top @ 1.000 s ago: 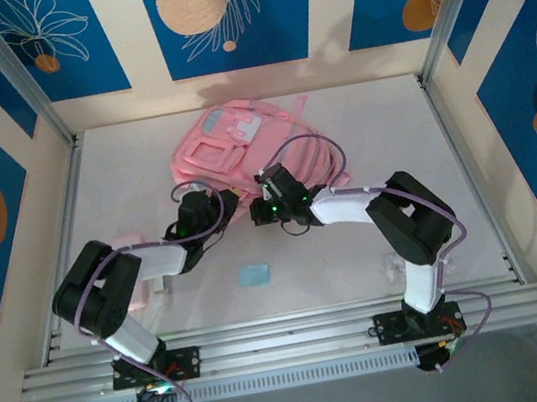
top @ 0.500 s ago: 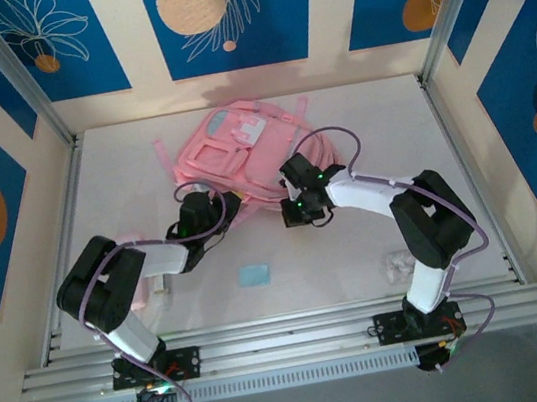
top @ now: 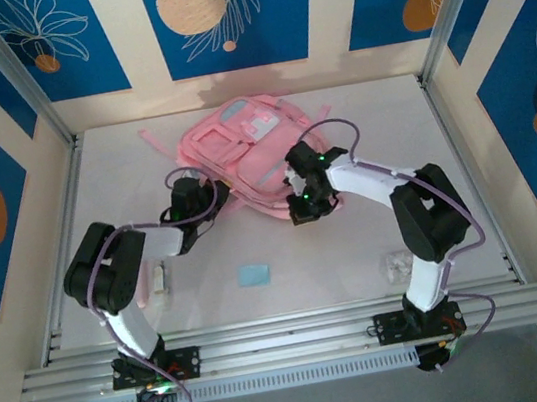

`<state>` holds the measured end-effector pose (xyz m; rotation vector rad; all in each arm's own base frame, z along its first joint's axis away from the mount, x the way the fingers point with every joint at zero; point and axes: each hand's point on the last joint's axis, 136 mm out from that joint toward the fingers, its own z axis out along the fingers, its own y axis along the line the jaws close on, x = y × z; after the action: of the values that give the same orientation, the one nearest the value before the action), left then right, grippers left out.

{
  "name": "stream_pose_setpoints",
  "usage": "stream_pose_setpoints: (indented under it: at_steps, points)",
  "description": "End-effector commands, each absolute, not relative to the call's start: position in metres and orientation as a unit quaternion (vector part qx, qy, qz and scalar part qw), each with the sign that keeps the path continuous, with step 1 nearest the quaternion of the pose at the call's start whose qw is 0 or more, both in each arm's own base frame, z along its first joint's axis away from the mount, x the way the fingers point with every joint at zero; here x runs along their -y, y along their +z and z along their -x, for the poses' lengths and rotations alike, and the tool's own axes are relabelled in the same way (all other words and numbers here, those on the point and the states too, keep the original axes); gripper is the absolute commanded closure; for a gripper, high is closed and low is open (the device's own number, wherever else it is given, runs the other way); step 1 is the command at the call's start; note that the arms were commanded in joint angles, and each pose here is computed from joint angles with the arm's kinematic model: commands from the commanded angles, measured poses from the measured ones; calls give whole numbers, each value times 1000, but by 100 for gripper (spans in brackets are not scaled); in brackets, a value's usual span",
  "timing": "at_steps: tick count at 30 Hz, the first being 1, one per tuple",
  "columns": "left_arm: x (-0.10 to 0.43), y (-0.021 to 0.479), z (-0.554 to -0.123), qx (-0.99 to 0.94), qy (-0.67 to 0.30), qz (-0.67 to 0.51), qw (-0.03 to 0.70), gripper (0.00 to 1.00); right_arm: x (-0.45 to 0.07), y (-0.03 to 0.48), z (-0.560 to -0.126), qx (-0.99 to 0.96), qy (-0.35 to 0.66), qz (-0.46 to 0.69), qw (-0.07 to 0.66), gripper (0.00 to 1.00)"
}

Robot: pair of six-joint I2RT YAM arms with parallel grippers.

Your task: Pack the student bag

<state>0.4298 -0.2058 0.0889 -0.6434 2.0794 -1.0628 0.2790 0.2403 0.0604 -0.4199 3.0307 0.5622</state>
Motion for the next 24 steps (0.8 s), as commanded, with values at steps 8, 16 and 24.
stream_pose_setpoints:
  at_steps: [8, 16, 24]
  points:
    - [218, 131, -474, -800, -438, 189, 365, 60, -358, 90, -285, -929, 336, 155, -4, 100]
    - [199, 127, -413, -812, -426, 211, 338, 41, -378, 109, -327, -919, 373, 123, 34, 100]
    - [216, 113, -387, -800, -449, 240, 317, 40, -381, 111, -315, -908, 404, 107, 11, 100]
